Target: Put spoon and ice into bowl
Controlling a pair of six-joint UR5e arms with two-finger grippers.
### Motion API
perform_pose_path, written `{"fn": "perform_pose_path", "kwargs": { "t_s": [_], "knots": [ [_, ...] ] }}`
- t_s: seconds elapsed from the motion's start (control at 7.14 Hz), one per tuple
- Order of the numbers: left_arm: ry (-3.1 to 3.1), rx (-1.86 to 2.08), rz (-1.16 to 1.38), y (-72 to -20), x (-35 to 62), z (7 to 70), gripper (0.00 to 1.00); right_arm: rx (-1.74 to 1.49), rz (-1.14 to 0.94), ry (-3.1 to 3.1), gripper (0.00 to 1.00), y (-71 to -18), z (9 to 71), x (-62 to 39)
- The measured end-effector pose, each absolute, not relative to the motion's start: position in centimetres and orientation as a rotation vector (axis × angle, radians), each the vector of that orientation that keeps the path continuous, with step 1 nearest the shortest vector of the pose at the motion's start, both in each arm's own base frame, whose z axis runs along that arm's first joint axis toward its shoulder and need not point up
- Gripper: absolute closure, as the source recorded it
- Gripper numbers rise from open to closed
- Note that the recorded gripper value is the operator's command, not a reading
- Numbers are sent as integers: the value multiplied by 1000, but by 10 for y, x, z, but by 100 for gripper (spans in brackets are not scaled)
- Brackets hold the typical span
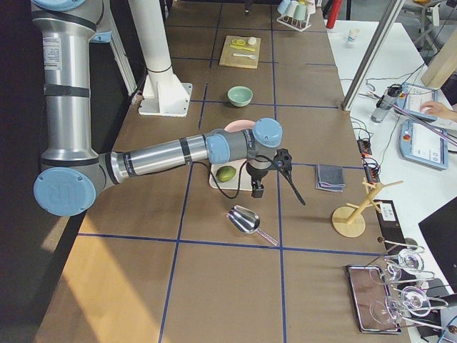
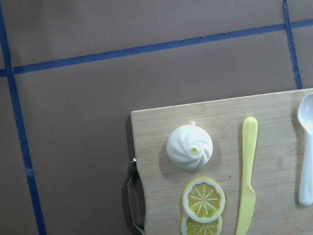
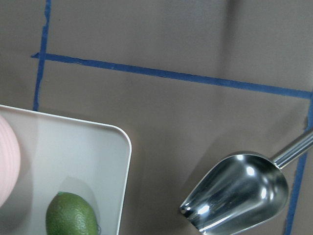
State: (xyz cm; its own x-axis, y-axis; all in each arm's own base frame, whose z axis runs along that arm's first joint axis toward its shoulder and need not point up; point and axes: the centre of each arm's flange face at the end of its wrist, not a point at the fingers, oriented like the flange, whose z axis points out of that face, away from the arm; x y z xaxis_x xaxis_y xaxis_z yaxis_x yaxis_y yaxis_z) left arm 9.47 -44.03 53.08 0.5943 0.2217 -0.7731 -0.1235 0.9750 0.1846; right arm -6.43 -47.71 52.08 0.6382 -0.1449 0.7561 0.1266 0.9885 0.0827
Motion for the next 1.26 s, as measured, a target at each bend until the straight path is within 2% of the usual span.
{"fn": "perform_pose_path", "kwargs": {
  "t_s": [0.56, 0.84, 1.26],
  "knots": [
    [917, 138, 319, -463, 213, 461, 0, 18, -148, -870, 1, -473, 507, -76],
    [853, 110, 306, -452, 294, 450, 0, 17, -150, -870, 1, -473, 507, -77],
    [800, 98, 313, -451, 341, 458, 3, 16, -153, -870, 1, -473, 507, -79]
  ]
}}
